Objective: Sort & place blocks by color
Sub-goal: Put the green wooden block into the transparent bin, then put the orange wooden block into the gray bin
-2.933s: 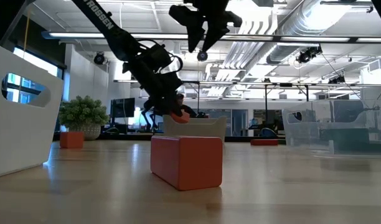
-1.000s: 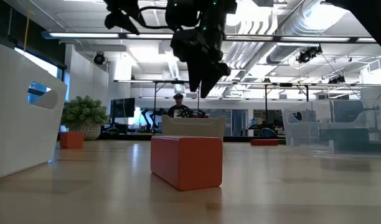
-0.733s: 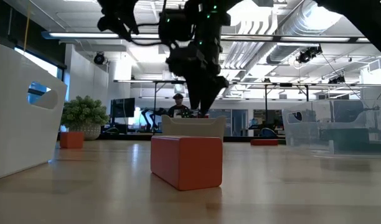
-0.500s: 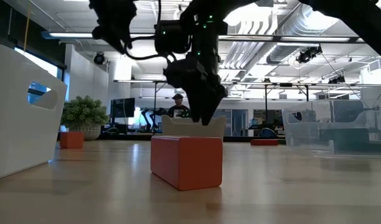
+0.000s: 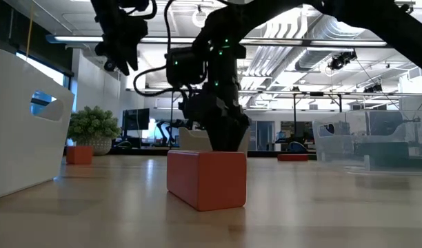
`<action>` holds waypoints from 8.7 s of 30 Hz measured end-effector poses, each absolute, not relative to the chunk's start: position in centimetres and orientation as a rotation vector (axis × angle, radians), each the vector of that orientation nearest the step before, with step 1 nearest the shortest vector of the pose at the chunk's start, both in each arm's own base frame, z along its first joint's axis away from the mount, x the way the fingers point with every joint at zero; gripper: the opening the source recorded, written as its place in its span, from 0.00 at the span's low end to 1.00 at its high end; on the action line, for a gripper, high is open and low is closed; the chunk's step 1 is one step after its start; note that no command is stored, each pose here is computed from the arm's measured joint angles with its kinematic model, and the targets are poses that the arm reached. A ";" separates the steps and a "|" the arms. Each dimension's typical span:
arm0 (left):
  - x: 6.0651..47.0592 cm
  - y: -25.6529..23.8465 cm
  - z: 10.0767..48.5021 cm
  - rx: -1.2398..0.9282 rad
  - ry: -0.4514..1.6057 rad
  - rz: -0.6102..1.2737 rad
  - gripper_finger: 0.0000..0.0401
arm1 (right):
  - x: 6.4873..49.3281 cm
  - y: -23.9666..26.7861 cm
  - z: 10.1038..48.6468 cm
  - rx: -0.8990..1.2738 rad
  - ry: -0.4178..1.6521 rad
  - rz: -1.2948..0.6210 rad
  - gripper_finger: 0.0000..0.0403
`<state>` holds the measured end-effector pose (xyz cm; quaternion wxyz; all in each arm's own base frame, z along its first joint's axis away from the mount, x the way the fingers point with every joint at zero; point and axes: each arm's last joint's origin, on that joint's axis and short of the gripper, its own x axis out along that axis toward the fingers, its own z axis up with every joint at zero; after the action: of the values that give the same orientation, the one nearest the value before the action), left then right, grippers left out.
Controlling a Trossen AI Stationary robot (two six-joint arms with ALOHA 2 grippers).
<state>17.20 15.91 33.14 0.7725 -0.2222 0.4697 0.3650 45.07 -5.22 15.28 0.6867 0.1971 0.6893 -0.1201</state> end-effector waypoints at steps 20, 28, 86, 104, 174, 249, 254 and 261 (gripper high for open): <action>17.2 15.9 33.1 -0.450 1.032 0.773 0.56 | 44.0 -5.3 15.1 0.418 1.667 -0.255 0.12; 17.2 15.9 33.2 -0.416 1.040 0.753 0.56 | 43.8 -5.9 16.7 0.445 1.623 -0.326 0.08; 18.1 16.7 33.9 -0.346 0.913 0.752 0.56 | 23.9 -5.6 29.4 0.388 1.214 -0.910 0.08; 18.1 16.7 33.8 -0.527 0.839 0.848 0.56 | 19.6 0.0 25.9 0.721 1.189 -0.618 0.08; 22.2 1.7 24.9 -0.739 1.232 0.967 0.56 | 18.5 1.3 21.0 0.564 1.371 -0.386 0.40; 23.8 8.6 19.6 -0.716 0.844 0.695 0.26 | 20.3 1.3 21.5 0.649 1.169 -0.373 0.40; 24.2 11.9 22.4 -0.611 0.729 0.684 0.26 | 20.8 1.3 21.7 0.703 1.113 -0.393 0.40; 23.8 15.8 25.5 -0.496 0.587 0.634 0.26 | 21.9 1.2 22.3 0.768 0.962 -0.413 0.40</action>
<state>23.83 15.76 25.46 0.8784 -0.2379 0.2816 0.3042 21.91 1.24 22.31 0.7966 0.3577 0.4477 -0.1924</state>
